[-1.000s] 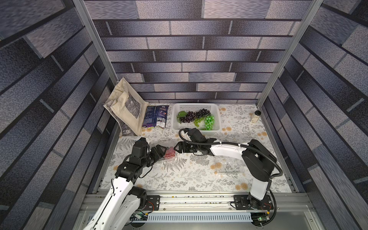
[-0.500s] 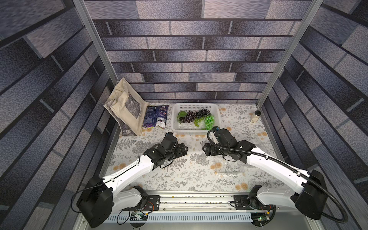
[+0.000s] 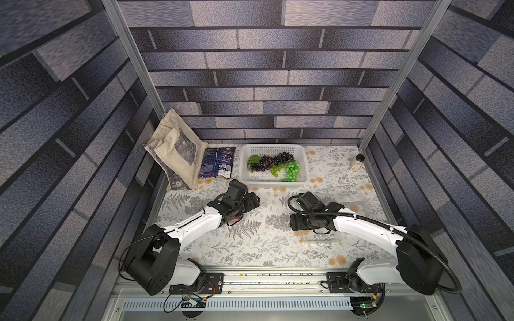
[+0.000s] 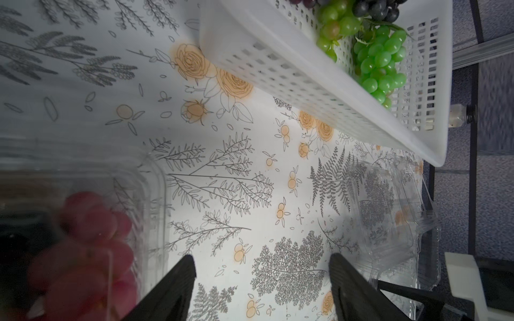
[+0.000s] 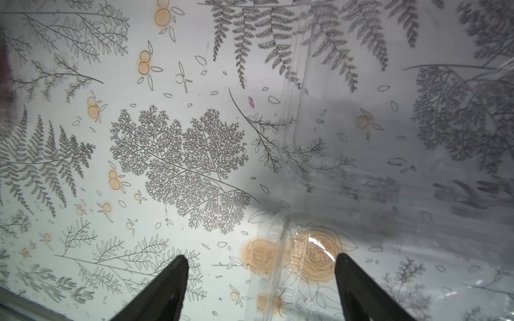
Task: Pack grapes into containers
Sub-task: Move the packing box to the center of the board.
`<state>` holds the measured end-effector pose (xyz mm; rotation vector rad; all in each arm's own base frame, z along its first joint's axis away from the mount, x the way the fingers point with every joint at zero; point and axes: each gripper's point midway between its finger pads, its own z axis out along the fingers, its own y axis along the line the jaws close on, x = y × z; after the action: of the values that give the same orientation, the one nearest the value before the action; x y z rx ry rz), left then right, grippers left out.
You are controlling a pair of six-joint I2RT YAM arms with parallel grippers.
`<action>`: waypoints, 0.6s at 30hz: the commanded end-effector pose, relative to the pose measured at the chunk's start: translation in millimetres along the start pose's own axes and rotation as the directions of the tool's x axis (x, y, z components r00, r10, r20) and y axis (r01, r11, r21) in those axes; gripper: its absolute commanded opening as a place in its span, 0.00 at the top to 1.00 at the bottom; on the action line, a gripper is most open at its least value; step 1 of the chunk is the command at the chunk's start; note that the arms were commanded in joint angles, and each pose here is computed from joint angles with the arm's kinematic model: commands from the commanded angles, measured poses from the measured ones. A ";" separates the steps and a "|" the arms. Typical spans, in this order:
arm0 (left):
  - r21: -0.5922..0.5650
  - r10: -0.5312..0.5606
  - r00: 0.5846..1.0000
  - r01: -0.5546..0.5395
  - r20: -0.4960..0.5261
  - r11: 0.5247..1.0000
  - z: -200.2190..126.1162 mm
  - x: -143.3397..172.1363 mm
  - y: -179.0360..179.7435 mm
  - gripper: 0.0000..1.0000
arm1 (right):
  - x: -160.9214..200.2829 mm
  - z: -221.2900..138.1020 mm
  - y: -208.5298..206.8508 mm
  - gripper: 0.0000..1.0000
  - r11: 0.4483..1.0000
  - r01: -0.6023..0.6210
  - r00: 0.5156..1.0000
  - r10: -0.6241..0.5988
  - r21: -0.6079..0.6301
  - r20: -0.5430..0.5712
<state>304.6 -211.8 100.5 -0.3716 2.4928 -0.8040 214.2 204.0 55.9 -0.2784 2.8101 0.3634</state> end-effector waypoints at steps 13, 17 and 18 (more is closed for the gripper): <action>-0.073 -0.069 0.997 0.072 0.038 0.995 -29.8 -5.0 48.0 0.22 | -30.1 14.9 37.5 0.28 0.994 0.005 1.000 -0.002 -0.110 0.031; -0.043 -0.078 0.994 0.082 0.080 0.996 -48.3 -13.1 44.1 0.21 | -35.6 20.3 50.5 0.40 0.995 0.044 0.999 -0.041 -0.095 0.026; -0.039 -0.072 0.994 0.076 0.087 0.996 -52.8 -14.3 41.8 0.21 | -37.0 22.0 54.7 0.42 0.994 0.052 0.998 -0.050 -0.094 0.024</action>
<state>294.3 -153.8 114.2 -0.5243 2.4195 -0.7654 236.8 252.5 53.7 -0.3357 2.7865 0.4782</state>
